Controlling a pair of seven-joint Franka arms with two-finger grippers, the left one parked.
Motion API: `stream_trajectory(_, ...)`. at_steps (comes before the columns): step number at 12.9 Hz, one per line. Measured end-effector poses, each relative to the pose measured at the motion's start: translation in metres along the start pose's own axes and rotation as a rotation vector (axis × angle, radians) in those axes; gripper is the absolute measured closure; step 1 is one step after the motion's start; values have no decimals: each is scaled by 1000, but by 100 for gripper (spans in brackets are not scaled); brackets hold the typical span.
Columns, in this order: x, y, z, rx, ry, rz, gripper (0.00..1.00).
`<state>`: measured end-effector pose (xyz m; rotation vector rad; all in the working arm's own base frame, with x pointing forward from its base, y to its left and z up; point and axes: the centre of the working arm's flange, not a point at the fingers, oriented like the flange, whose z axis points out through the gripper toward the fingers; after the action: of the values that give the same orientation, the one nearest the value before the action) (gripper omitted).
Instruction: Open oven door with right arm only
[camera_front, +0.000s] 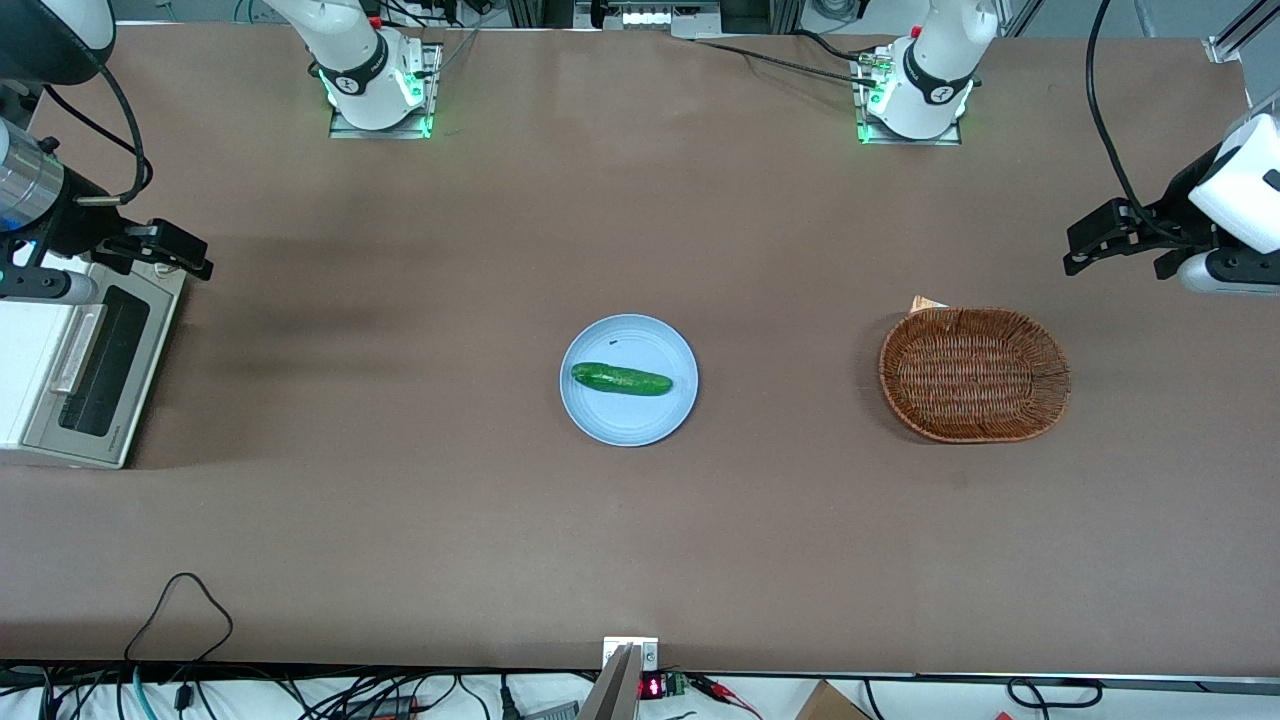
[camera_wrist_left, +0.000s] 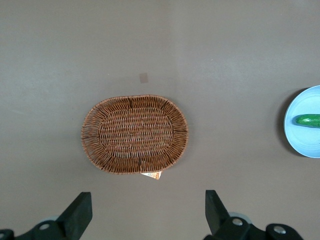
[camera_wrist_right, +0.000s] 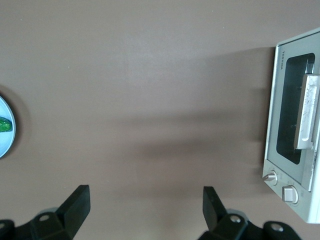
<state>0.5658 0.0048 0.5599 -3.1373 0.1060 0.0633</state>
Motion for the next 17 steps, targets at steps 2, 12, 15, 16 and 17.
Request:
stream_trajectory(2,0,0,0,0,-1,0,0)
stream_trajectory(12,0,0,2,0,-5,-9,94)
stream_trajectory(15,1,0,2,0,-6,-10,99)
stream_trajectory(16,1,0,3,-1,-8,-12,99)
stream_trajectory(17,1,-1,4,-1,-11,-13,99)
